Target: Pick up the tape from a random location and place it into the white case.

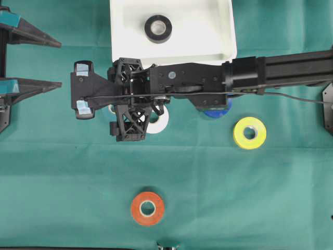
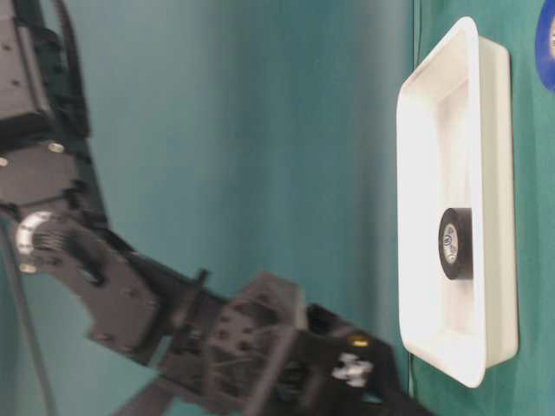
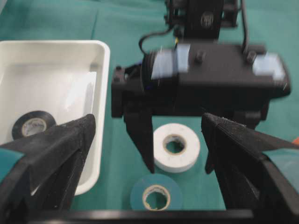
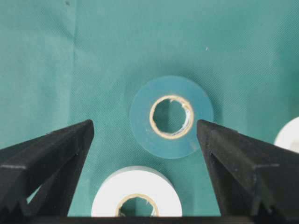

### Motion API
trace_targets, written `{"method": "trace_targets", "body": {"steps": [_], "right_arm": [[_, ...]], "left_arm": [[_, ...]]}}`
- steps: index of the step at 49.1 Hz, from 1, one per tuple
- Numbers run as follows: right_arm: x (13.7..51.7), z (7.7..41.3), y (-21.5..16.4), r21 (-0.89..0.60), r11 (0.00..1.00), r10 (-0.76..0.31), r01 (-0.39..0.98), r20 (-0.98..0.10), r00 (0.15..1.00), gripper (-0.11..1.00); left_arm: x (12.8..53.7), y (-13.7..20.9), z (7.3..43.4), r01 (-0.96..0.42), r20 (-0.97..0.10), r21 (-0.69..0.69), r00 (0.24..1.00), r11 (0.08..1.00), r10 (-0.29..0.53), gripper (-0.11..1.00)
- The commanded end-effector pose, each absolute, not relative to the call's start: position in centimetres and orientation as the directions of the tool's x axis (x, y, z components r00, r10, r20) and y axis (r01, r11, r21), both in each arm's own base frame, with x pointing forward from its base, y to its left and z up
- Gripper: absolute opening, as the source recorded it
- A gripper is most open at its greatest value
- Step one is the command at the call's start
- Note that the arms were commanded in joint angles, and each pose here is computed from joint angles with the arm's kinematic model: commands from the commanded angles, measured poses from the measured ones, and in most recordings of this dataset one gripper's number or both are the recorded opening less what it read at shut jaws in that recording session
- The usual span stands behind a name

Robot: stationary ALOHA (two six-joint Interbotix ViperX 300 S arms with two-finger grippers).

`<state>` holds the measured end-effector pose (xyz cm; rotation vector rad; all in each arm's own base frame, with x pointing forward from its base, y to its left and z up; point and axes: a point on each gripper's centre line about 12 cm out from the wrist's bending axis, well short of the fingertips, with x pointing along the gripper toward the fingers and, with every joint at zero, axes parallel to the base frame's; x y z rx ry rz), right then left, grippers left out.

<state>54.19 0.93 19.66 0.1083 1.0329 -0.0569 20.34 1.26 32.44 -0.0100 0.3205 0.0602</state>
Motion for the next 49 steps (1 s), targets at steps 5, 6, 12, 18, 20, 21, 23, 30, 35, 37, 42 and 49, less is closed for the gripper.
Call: {"method": "trace_targets", "body": {"steps": [5, 6, 12, 18, 20, 21, 23, 30, 35, 37, 42, 49], "right_arm": [[54.4, 18.8, 0.9, 0.07, 0.992, 0.003, 0.109, -0.854, 0.521, 0.92], [54.4, 18.5, 0.9, 0.07, 0.991, 0.003, 0.11, -0.856, 0.517, 0.92], [54.6, 16.9, 0.8, 0.069, 0.991, 0.002, 0.112, -0.861, 0.509, 0.92], [54.8, 15.6, 0.9, 0.068, 0.991, 0.002, 0.111, -0.861, 0.509, 0.92], [54.9, 15.1, 0.9, 0.069, 0.991, 0.003, 0.113, -0.863, 0.505, 0.92], [54.9, 14.9, 0.9, 0.068, 0.991, 0.002, 0.111, -0.862, 0.506, 0.92], [55.0, 14.6, 0.9, 0.068, 0.991, 0.002, 0.111, -0.863, 0.505, 0.92], [55.3, 13.2, 0.5, 0.068, 0.991, 0.0, 0.118, -0.865, 0.501, 0.92], [55.4, 12.4, 0.2, 0.066, 0.99, -0.004, 0.124, -0.868, 0.497, 0.92], [55.4, 12.0, 0.1, 0.067, 0.99, -0.004, 0.126, -0.869, 0.496, 0.92], [55.5, 11.4, -0.1, 0.067, 0.989, -0.006, 0.131, -0.872, 0.489, 0.92], [55.5, 11.0, -0.2, 0.066, 0.989, -0.006, 0.133, -0.875, 0.484, 0.92]], "left_arm": [[20.5, 1.4, 32.9, -0.066, -0.301, -0.003, 0.952, 0.998, 0.062, 1.0], [20.5, 1.4, 32.9, -0.066, -0.302, -0.003, 0.951, 0.998, 0.062, 1.0], [20.5, 1.4, 32.9, -0.07, -0.301, -0.003, 0.951, 0.998, 0.066, 1.0], [20.5, 1.5, 32.9, -0.075, -0.302, -0.003, 0.951, 0.997, 0.07, 1.0], [20.5, 1.6, 32.9, -0.076, -0.302, -0.003, 0.951, 0.997, 0.072, 1.0], [20.5, 1.6, 32.9, -0.076, -0.303, -0.003, 0.95, 0.997, 0.072, 1.0], [20.5, 1.6, 32.9, -0.078, -0.303, -0.003, 0.95, 0.997, 0.073, 1.0], [20.5, 1.7, 32.8, -0.082, -0.306, -0.002, 0.949, 0.997, 0.078, 1.0], [20.6, 1.7, 32.8, -0.083, -0.308, 0.0, 0.948, 0.997, 0.079, 1.0], [20.6, 1.8, 32.7, -0.085, -0.308, 0.0, 0.948, 0.996, 0.08, 1.0], [20.6, 1.8, 32.7, -0.088, -0.308, 0.0, 0.948, 0.996, 0.083, 1.0], [20.6, 1.9, 32.8, -0.091, -0.309, 0.0, 0.947, 0.996, 0.086, 1.0]]}}
